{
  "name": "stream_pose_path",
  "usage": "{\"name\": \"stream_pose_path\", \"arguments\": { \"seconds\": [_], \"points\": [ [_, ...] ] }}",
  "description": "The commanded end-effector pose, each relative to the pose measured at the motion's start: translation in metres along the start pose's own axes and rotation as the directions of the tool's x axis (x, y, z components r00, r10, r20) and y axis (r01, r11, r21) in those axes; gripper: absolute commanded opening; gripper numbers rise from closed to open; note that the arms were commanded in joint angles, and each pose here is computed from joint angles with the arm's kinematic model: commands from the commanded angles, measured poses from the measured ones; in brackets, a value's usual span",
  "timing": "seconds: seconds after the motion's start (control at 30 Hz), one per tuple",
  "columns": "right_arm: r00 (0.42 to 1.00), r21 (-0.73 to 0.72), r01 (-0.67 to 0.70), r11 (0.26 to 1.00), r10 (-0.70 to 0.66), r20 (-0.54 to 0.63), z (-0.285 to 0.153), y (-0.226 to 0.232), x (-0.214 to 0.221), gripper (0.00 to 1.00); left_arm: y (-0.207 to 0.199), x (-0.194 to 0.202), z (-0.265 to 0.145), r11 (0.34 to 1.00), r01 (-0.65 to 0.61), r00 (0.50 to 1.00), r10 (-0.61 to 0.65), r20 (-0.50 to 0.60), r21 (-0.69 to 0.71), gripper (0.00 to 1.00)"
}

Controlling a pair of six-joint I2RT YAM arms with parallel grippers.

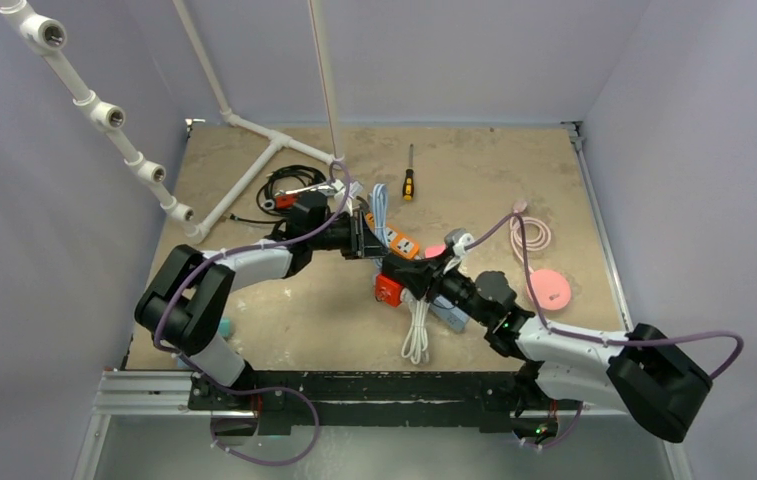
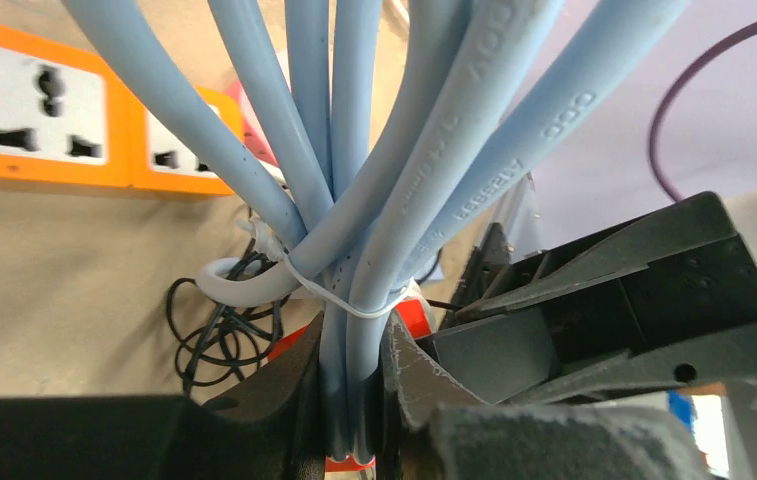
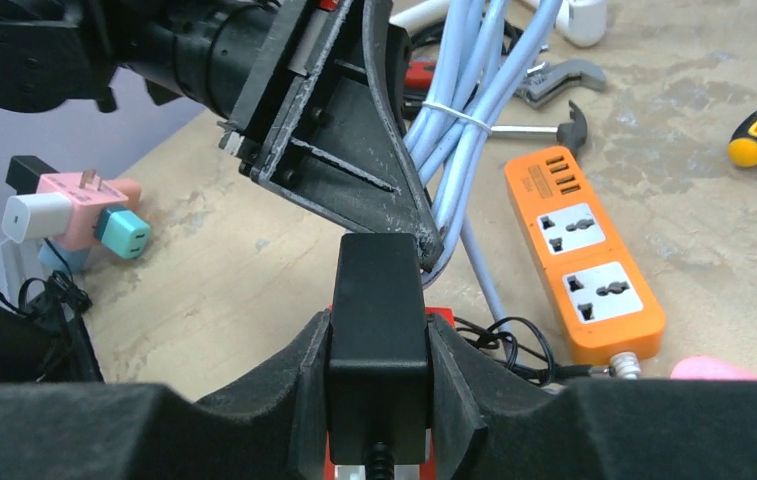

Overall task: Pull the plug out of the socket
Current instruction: Remove the plug from the socket.

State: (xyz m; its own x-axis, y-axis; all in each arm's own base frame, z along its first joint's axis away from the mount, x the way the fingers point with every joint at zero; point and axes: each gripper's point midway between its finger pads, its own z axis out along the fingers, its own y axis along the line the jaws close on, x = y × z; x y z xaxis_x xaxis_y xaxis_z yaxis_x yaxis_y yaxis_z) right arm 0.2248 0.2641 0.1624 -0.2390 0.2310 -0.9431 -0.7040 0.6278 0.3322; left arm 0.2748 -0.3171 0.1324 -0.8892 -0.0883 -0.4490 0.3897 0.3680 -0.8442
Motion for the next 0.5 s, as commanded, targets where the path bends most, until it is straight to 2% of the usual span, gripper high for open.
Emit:
{"name": "stream_pose_path", "arguments": {
  "seconds": [0.0,0.03,0.13,0.3,0.47],
  "points": [
    [0.99,-0.123,-0.018,0.992,0.035,0.135,0.028,0.038,-0.061,0.4,-0.025,-0.018,-0.007,0.983,-0.182,0.982,0.182,0.038,0.0,0.0],
    [0.994,-0.12,-0.019,0.993,0.031,0.105,0.032,0.037,-0.056,0.46,-0.027,-0.02,-0.008,0.981,-0.194,0.98,0.193,0.04,0.0,0.0],
    [1.0,-0.155,-0.016,0.988,0.019,0.017,0.043,0.042,-0.039,0.59,-0.033,-0.021,-0.009,0.977,-0.214,0.976,0.213,0.037,0.02,0.0],
    [0.994,-0.143,-0.009,0.99,-0.008,-0.113,0.062,0.037,-0.009,0.67,-0.04,-0.022,-0.012,0.972,-0.233,0.972,0.232,0.043,0.036,0.0],
    [0.995,-0.082,-0.009,0.997,0.001,-0.098,0.058,0.028,-0.018,0.79,-0.043,-0.028,-0.018,0.958,-0.288,0.956,0.288,0.055,0.002,0.0]
  ]
}}
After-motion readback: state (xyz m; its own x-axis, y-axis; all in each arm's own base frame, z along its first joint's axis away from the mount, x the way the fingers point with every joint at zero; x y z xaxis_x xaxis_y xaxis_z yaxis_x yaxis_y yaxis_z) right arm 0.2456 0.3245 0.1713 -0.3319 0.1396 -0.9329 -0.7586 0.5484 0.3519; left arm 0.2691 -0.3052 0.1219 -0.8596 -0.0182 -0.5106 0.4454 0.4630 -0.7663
